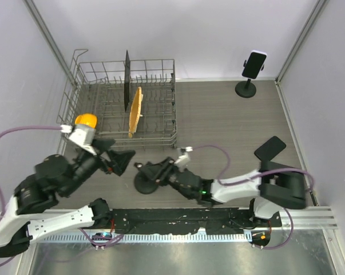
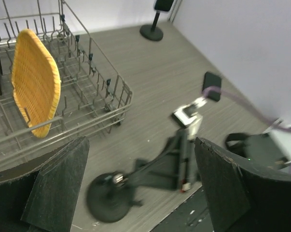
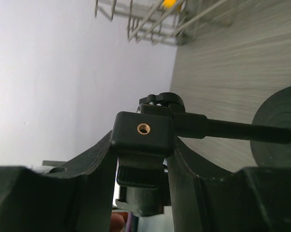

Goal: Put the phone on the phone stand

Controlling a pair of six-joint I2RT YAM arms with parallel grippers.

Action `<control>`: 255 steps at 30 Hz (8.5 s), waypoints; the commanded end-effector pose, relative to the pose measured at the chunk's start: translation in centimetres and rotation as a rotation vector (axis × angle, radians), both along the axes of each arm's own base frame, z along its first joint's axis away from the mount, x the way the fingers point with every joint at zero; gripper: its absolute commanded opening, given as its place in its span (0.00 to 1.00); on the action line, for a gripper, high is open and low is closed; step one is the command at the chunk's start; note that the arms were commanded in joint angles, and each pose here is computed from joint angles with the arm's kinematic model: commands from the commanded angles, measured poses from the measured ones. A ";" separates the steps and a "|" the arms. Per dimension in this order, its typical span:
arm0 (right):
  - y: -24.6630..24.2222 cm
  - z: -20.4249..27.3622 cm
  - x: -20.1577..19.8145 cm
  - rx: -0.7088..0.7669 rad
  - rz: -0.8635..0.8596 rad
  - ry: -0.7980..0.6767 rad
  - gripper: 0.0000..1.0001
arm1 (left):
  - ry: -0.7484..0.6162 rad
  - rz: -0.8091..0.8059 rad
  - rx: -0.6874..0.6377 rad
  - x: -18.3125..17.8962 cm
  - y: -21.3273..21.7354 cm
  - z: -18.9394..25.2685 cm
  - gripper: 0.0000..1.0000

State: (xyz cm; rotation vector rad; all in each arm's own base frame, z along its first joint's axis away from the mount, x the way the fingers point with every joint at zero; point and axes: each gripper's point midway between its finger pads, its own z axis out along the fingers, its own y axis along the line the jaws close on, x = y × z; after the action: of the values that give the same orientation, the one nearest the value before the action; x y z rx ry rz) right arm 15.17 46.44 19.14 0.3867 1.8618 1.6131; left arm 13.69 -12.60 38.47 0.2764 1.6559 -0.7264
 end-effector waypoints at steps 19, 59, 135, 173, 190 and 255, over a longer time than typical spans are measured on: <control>-22.7 1.6 3.8 0.044 -0.640 -0.010 0.04 | -0.171 -0.242 0.144 5.6 -15.9 -4.9 0.76; -28.8 -1.5 0.7 -0.537 -0.444 -0.100 0.87 | -0.196 -0.467 0.165 2.7 -16.9 -6.5 0.84; -59.1 -19.3 16.5 -0.858 -0.792 0.897 0.98 | -0.131 -0.547 0.147 1.9 -18.5 -7.5 0.89; -56.3 -19.0 17.0 -1.020 -0.600 0.980 0.00 | -0.130 -0.476 0.217 3.4 -18.0 -8.5 0.89; -45.9 3.6 20.5 -0.713 -0.650 0.002 0.00 | -0.125 -0.257 -0.131 8.1 -18.1 4.4 0.92; -24.2 11.5 9.5 -0.117 -0.433 0.006 0.83 | 0.032 -0.344 0.008 10.7 -20.9 -7.3 0.00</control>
State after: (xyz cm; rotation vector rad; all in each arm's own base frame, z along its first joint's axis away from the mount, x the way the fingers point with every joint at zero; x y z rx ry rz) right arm 25.55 22.26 27.59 0.9232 1.7308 1.2468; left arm 23.75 -34.62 27.28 0.6246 1.7634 -1.0198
